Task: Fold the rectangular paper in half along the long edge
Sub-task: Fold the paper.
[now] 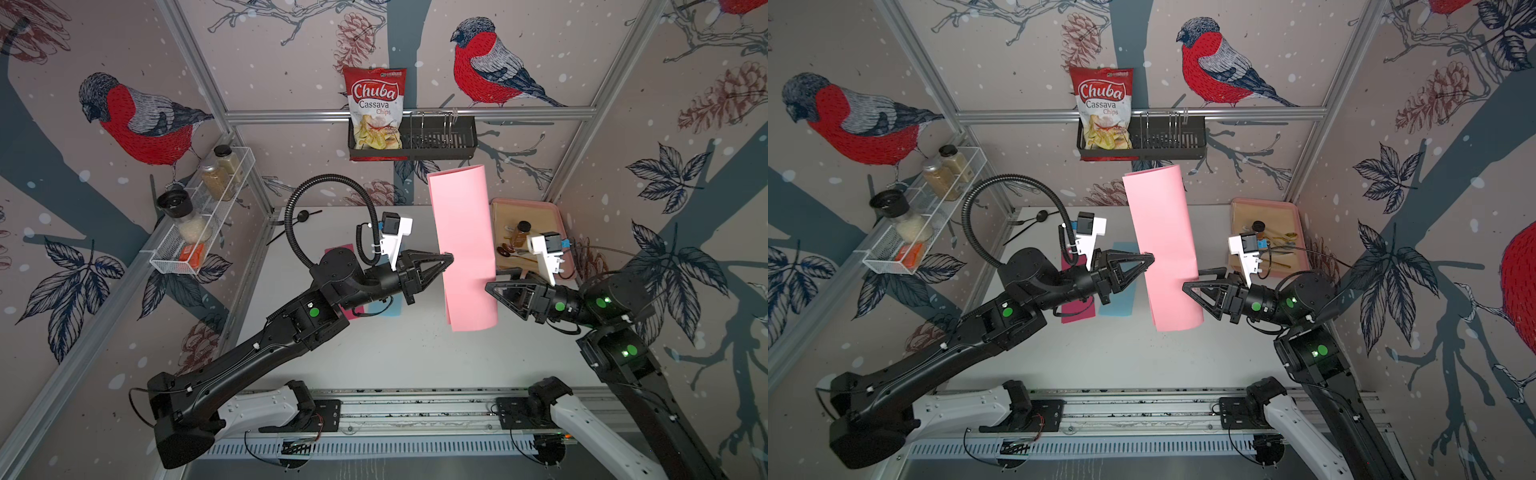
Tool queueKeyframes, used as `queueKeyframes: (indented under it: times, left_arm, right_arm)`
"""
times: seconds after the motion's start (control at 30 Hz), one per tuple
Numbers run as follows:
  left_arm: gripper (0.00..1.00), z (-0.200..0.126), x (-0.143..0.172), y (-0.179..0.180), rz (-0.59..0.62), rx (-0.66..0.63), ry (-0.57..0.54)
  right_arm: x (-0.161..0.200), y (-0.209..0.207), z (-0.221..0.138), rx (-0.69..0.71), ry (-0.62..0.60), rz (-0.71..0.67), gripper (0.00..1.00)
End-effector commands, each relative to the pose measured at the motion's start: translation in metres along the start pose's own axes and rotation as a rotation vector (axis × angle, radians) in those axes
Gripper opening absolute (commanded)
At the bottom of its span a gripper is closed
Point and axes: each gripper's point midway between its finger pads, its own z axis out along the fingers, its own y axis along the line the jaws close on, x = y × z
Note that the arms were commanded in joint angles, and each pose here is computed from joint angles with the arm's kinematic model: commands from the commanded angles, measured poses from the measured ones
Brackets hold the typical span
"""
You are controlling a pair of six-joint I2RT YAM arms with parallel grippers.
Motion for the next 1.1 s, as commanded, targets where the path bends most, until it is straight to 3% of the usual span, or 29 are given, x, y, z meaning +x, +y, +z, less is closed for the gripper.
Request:
queueKeyframes:
  times: [0.0,0.37,0.67,0.93,1.07]
  left_arm:
    - [0.00,-0.001,-0.016,-0.005,0.028,0.001,-0.059]
    - [0.00,0.003,-0.013,0.001,0.018,-0.014,-0.049]
    - [0.01,0.003,-0.013,-0.001,0.016,-0.009,-0.045]
    - [0.19,0.002,-0.013,-0.003,0.014,-0.004,-0.046]
    - [0.20,0.002,-0.013,-0.003,0.013,-0.001,-0.045]
  right_arm:
    - [0.003,0.006,-0.001,-0.028,0.000,-0.019,0.61]
    - [-0.003,0.037,-0.003,-0.185,-0.036,-0.026,0.48]
    - [-0.005,0.036,-0.001,-0.175,-0.039,-0.027,0.32]
    - [0.002,0.016,0.004,-0.084,0.004,-0.022,0.27]
    - [0.007,0.012,0.003,-0.056,0.028,-0.021,0.26]
